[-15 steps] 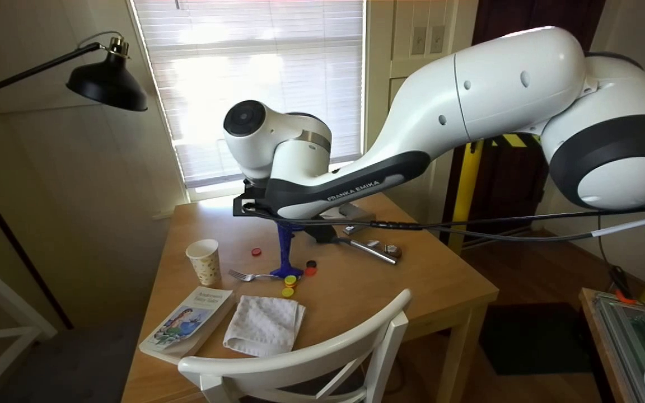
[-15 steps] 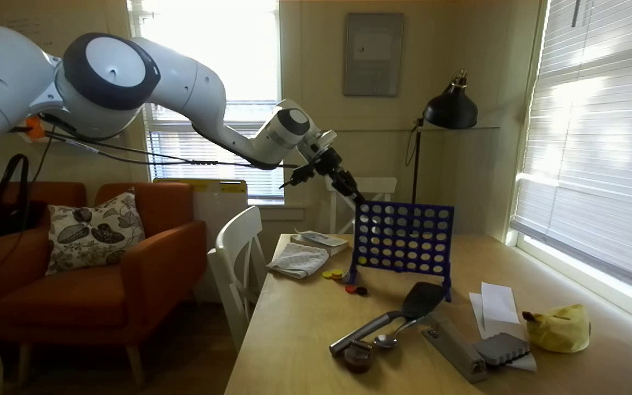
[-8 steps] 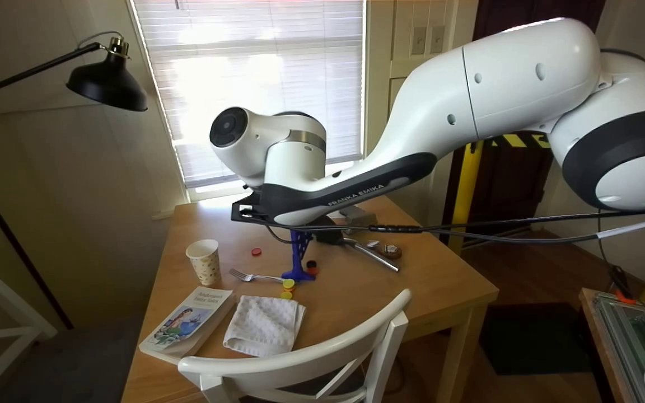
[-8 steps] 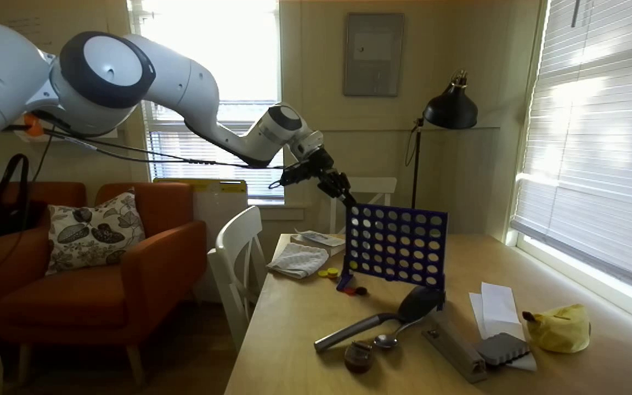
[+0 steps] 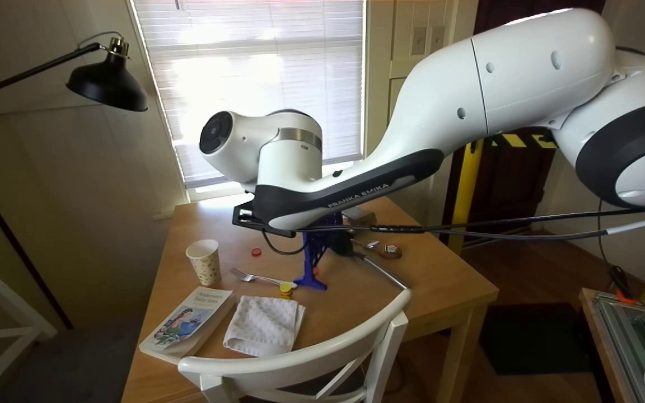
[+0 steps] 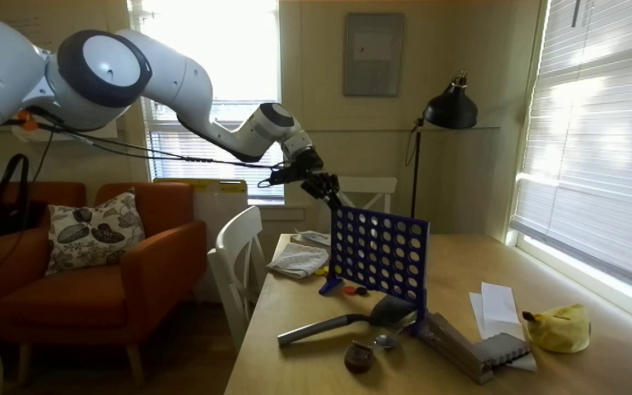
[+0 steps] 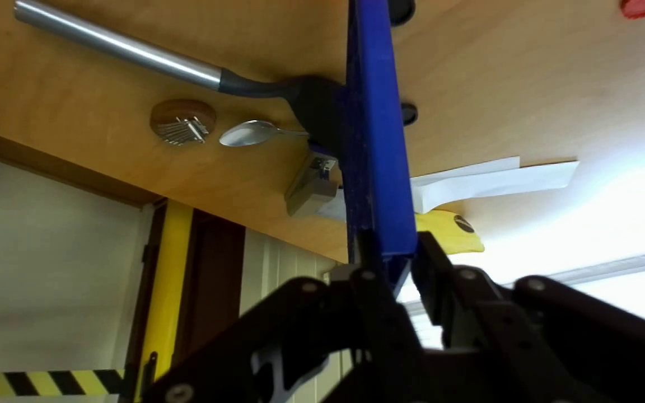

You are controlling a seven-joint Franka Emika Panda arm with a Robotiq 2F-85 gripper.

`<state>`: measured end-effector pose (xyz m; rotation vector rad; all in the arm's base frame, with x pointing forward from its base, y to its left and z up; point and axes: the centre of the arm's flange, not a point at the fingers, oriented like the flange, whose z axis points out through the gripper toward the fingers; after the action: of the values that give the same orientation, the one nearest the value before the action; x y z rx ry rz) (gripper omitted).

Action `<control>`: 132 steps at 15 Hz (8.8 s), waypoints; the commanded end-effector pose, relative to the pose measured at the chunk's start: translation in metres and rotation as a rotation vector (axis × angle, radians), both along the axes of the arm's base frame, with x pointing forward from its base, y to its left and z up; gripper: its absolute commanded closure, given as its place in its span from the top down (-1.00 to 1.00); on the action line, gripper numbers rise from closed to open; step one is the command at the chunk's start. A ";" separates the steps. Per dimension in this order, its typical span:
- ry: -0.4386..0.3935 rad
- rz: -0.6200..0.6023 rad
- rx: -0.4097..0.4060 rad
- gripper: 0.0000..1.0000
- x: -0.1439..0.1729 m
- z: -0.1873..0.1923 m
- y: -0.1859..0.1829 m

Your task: Move the board forward, then move the discs to the right

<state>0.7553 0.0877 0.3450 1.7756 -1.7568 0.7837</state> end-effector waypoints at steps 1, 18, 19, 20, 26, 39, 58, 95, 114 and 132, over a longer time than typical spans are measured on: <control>-0.006 -0.092 0.023 -0.90 -0.011 -0.012 0.003; -0.077 -0.013 0.121 0.87 -0.019 0.043 -0.004; -0.065 0.026 0.144 0.98 -0.024 0.058 -0.002; -0.046 0.068 0.159 1.00 -0.028 0.070 0.000; 0.074 0.326 0.229 1.00 -0.041 0.086 0.016; 0.140 0.443 0.358 1.00 -0.017 -0.041 0.008; 0.099 0.291 0.504 1.00 0.039 -0.118 0.002; 0.073 0.381 0.630 -0.78 0.043 -0.180 -0.027; 0.347 0.825 0.781 -0.78 -0.094 -0.096 -0.034; 0.089 0.537 0.504 -0.28 -0.168 -0.132 -0.081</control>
<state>0.5876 0.0064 0.2133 2.6361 -1.5170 0.4616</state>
